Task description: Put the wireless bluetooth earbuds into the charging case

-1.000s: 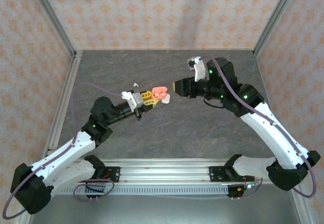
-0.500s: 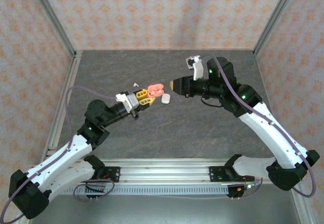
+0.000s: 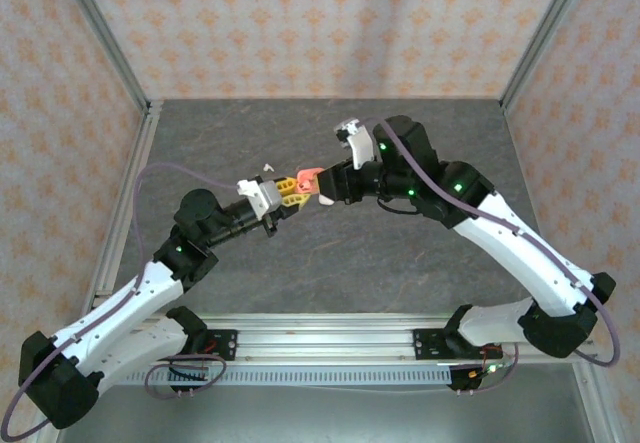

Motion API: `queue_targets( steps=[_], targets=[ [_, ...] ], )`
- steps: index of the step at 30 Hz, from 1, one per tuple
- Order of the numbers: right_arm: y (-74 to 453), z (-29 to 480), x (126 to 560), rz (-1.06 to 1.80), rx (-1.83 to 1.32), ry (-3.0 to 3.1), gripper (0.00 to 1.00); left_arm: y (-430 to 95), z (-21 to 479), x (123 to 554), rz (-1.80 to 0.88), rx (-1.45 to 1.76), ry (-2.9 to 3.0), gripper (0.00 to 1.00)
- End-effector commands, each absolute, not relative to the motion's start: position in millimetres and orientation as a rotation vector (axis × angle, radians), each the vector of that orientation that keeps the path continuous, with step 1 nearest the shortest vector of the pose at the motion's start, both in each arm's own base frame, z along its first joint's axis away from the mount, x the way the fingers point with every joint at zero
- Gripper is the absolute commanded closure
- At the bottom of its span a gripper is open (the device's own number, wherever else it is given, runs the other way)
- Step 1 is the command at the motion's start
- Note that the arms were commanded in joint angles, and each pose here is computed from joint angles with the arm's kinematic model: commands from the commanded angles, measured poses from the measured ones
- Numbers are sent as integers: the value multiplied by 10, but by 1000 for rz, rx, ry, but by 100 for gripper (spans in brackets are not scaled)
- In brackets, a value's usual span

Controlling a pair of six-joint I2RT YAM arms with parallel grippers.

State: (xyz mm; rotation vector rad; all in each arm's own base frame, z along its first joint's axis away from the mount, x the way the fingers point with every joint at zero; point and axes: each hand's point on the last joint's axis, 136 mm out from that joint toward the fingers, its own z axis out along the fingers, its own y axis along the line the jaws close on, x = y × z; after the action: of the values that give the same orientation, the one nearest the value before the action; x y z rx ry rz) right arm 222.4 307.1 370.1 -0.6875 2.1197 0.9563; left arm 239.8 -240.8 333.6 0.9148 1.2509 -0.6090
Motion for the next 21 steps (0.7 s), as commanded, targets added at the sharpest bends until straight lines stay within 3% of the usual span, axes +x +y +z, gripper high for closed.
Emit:
queue_targets(
  steps=[1,21],
  targets=[
    [3057,3657,2251,848,-753,2131,69,-2422,3448,2382,-626,913,1254,100],
    [3103,3630,2230,849,-758,2108,64,-2504,3303,2485,-689,909,1381,100]
  ],
)
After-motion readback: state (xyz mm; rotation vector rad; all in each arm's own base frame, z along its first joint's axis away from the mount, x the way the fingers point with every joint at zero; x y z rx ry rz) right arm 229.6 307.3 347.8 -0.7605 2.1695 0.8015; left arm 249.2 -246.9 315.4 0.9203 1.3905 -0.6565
